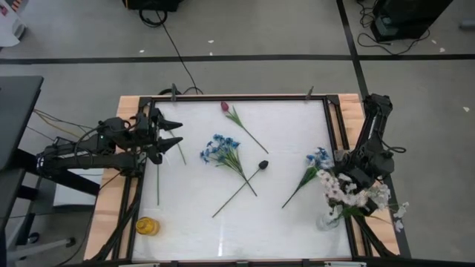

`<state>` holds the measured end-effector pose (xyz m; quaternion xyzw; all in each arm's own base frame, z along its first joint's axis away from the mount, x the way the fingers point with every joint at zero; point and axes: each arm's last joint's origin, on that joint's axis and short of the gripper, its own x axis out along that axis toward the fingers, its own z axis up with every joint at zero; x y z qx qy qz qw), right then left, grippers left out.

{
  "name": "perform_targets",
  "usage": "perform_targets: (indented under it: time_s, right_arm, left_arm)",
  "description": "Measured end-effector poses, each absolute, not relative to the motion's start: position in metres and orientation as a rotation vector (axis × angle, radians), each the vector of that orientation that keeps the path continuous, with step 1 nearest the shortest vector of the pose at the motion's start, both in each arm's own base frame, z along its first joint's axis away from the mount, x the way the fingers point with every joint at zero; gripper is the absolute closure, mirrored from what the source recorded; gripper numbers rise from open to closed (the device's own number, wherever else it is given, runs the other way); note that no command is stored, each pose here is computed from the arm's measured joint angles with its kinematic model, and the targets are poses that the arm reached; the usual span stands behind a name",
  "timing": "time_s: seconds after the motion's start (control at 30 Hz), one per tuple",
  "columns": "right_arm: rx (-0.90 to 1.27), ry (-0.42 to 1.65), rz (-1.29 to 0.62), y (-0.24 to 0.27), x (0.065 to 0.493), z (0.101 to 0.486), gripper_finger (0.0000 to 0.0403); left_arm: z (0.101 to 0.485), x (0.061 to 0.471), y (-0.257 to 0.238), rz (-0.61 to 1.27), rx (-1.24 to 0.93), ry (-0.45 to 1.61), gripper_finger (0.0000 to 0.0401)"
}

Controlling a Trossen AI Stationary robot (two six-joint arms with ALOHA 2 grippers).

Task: Sort flowers into vase by color
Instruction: Put the white flowers into the transparent vase

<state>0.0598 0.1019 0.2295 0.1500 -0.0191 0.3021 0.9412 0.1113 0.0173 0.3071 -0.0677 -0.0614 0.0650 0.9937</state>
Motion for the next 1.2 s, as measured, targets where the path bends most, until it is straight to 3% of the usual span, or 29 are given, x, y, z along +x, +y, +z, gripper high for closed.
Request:
perform_targets:
  time_s: [0.2, 0.33, 0.77, 1.2]
  right_arm:
    - [0.302, -0.045, 0.625, 0.1020, 0.0597, 0.2301, 0.0296]
    - [0.257, -0.100, 0.723, 0.1036, 0.0575, 0.2344, 0.0287]
    - [0.182, -0.140, 0.860, 0.1062, 0.0546, 0.2353, 0.0365]
    - [0.046, -0.190, 0.654, 0.1020, 0.0587, 0.2359, 0.0382]
  left_arm:
    - [0.3071, 0.1113, 0.0173, 0.131, -0.136, -0.123, 0.0140]
    - [0.3071, 0.1113, 0.0174, 0.131, -0.136, -0.123, 0.0140]
    - [0.3071, 0.1113, 0.0174, 0.131, -0.136, -0.123, 0.0140]
    - [0.3071, 0.1113, 0.0174, 0.131, -0.136, -0.123, 0.0140]
